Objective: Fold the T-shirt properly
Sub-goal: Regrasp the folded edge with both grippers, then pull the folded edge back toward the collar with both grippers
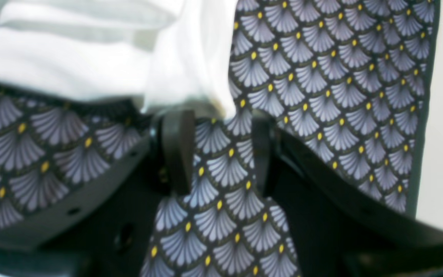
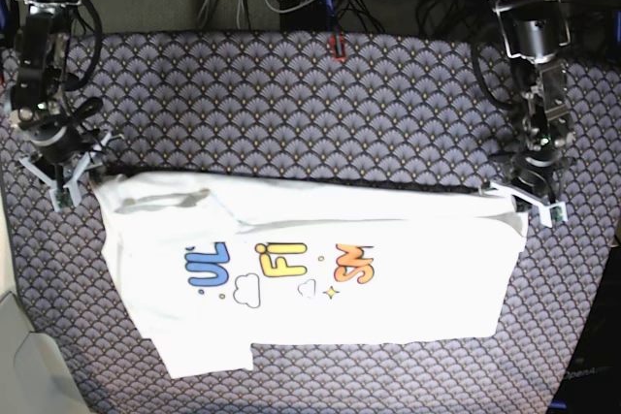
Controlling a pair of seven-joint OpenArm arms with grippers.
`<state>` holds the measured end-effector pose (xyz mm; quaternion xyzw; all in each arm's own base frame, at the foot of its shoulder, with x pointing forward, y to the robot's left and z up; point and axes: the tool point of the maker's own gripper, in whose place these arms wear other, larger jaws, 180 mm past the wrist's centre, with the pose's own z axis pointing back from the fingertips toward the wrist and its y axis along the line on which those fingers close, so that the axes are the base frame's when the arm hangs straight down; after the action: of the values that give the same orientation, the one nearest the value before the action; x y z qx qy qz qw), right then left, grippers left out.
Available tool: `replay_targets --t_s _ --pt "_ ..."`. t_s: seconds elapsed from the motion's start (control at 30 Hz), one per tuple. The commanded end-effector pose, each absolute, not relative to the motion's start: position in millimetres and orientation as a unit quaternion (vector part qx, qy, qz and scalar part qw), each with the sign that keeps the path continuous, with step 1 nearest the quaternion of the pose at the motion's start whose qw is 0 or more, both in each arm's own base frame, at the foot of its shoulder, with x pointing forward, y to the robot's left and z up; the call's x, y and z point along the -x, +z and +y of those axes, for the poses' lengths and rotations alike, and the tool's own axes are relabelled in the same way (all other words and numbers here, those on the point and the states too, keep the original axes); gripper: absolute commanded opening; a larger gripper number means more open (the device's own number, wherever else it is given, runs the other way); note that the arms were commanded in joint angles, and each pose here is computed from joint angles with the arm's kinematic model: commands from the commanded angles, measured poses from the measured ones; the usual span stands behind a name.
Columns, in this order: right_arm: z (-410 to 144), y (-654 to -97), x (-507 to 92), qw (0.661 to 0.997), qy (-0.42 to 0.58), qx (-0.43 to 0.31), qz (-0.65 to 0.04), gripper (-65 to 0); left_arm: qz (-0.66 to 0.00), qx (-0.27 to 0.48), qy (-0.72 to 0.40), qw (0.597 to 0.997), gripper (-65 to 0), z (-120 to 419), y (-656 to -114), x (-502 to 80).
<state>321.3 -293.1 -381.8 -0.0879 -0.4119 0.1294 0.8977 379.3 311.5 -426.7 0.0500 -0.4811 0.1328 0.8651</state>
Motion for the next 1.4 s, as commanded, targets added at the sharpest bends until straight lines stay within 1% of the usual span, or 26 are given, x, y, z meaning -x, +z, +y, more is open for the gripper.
replay_targets --t_s 0.0,0.3,0.5,0.57,0.63,0.7,0.73,1.07,1.13,1.3,1.37 --pt "-298.5 -366.1 -333.5 0.887 0.128 0.095 -0.434 -39.1 -0.485 -0.068 0.133 0.861 -64.5 324.4 -416.6 -383.1" --pt "-285.6 -379.1 -341.6 0.892 0.149 0.077 -0.42 -39.1 -0.485 -0.069 0.132 0.862 -64.5 324.5 -416.7 -383.0" --pt "-273.4 -379.5 -348.1 0.889 0.165 0.07 -0.421 -40.5 -0.485 -0.07 0.13 0.862 -64.5 324.2 -416.8 -383.0" --pt "-273.4 -379.0 -348.7 0.889 0.165 0.07 -0.422 -44.8 -0.485 -0.07 0.13 0.862 -64.5 324.9 -416.5 -383.0" --pt "-275.1 -383.7 -347.5 0.892 0.161 0.068 -0.416 -52.7 -0.485 -0.07 0.13 0.862 -64.5 324.9 -416.5 -383.0" --pt "-277.3 -383.8 -353.2 0.893 0.157 0.068 -0.416 -62.2 -0.485 -0.071 0.129 0.862 -64.5 325.0 -416.3 -383.1" --pt "-279.6 -387.4 -352.9 0.896 0.154 0.068 -0.412 -65.0 -0.485 -0.071 0.129 0.862 -64.5 325.0 -416.3 -383.1" --pt "-295.4 -393.8 -337.2 0.902 0.158 0.08 -0.394 -65.0 -0.479 -0.083 0.124 0.865 -64.5 336.4 -416.7 -376.3" --pt "-291.5 -392.5 -330.9 0.9 0.166 0.08 -0.395 -65.0 -0.473 -0.085 0.125 0.868 -64.5 339.0 -421.6 -368.1" --pt "-279.7 -382.4 -319.4 0.891 0.187 0.082 -0.405 -65.0 -0.49 -0.093 0.104 0.861 -64.5 335.1 -407.8 -360.5" --pt "-276.9 -381.7 -313.3 0.89 0.194 0.082 -0.404 -65.0 -0.484 -0.094 0.099 0.865 -64.5 332.9 -406.5 -354.2"
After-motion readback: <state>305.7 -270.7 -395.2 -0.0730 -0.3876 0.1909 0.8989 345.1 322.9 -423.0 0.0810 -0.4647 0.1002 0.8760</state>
